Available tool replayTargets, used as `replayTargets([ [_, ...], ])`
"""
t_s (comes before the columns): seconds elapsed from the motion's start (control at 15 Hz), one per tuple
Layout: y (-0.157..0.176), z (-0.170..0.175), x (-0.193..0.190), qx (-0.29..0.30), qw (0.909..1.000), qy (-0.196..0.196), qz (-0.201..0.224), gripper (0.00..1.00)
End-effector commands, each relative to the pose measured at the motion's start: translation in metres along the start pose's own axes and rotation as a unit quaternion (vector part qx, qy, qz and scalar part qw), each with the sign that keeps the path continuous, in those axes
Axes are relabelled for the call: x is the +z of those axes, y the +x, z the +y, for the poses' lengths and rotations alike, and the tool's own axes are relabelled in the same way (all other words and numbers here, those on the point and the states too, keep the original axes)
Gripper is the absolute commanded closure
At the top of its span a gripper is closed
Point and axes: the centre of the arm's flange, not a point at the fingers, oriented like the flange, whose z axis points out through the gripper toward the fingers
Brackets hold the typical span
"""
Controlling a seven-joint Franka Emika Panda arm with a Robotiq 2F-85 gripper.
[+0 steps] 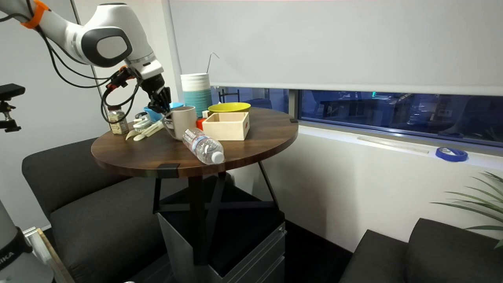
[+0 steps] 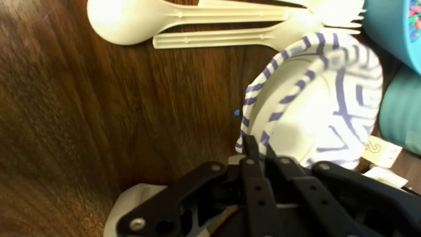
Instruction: Stack the white bowls together then pick them up and put them in the blue bowl
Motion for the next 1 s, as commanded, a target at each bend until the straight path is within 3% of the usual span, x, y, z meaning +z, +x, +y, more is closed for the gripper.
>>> replayTargets([
  [0.0, -0.001, -0.005, -0.001, 0.013, 0.9999, 0.005, 0.010, 1.00],
  [0.67, -0.005, -0.014, 0.011, 0.006, 0.9999, 0.014, 0.004, 0.99],
  [0.73, -0.005, -0.015, 0.013, 0.005, 0.9999, 0.013, 0.004, 0.97],
  [0.8, -0.005, -0.014, 0.015, 0.006, 0.9999, 0.012, 0.002, 0.71],
  [0.93, -0.004, -0.013, 0.017, 0.006, 0.9999, 0.009, 0.001, 0.67],
])
